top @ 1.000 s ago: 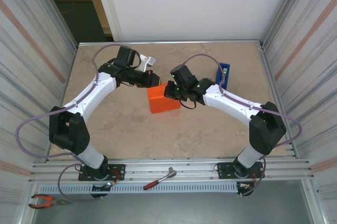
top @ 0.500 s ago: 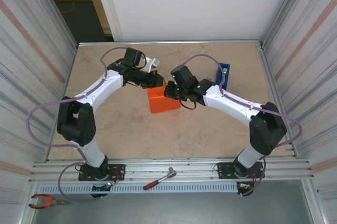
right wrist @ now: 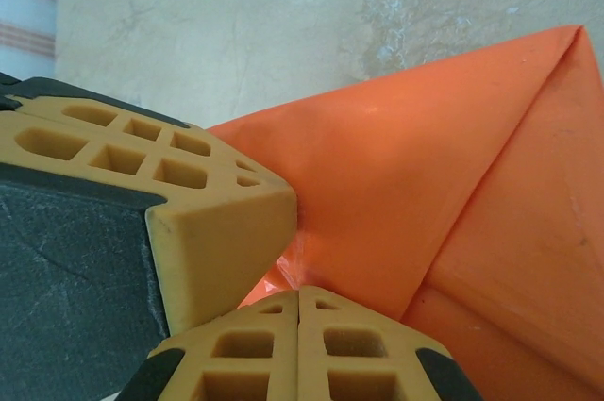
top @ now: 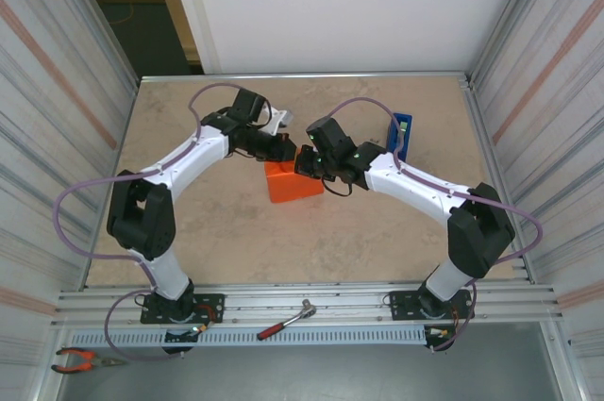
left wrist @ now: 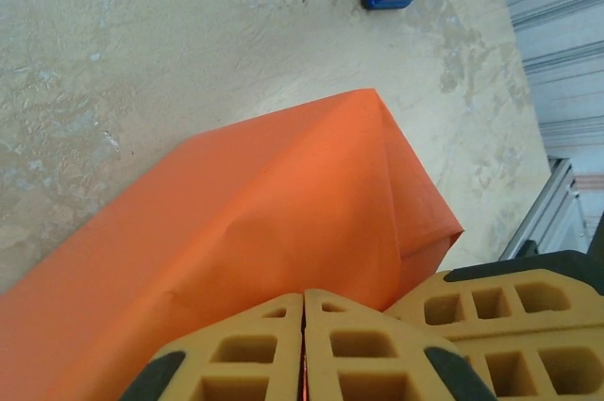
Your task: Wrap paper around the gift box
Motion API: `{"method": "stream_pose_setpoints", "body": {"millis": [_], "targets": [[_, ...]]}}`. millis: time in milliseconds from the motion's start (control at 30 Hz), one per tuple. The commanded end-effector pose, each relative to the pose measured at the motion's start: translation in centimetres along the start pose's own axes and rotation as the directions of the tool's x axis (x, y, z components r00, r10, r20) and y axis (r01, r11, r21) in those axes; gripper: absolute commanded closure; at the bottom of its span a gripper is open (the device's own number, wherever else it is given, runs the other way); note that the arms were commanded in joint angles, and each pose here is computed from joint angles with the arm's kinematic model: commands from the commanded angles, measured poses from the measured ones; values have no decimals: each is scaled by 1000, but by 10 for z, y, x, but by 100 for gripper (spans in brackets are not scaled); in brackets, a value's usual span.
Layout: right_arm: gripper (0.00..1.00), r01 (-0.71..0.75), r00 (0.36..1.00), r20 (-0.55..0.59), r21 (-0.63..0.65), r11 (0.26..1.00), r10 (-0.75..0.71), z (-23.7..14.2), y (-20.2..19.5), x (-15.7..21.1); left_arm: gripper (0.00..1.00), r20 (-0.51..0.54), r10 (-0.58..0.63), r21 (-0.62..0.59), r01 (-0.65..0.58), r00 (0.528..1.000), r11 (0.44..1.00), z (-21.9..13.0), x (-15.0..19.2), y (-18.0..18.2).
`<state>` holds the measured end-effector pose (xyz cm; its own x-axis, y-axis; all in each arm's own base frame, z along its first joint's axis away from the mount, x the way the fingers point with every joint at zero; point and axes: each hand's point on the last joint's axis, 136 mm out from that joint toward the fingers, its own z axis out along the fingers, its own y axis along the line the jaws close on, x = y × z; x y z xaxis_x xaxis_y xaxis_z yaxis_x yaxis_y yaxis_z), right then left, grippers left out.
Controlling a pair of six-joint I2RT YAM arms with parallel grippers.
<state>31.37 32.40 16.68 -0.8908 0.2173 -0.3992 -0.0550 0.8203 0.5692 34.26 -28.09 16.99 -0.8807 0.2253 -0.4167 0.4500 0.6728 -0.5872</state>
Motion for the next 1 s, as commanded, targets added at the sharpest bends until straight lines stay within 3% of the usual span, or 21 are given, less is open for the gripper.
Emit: {"method": "stream_pose_setpoints", "body": {"millis": [0,367,767,967], "targets": [[100,17,981,-192,217,976,25,19,-64,58,90,-84,16,-88,-23,996,996,11,19,16],[100,14,981,-193,222,975,30,20,-67,59,88,45,97,-43,-95,994,995,-39,-20,-25],[100,8,981,-192,224,975,36,20,-68,61,88,-25,46,-43,-47,999,998,-25,34,-3],[100,4,980,-194,227,974,41,20,-69,62,88,-37,45,-47,-46,998,998,-23,42,1]]}}
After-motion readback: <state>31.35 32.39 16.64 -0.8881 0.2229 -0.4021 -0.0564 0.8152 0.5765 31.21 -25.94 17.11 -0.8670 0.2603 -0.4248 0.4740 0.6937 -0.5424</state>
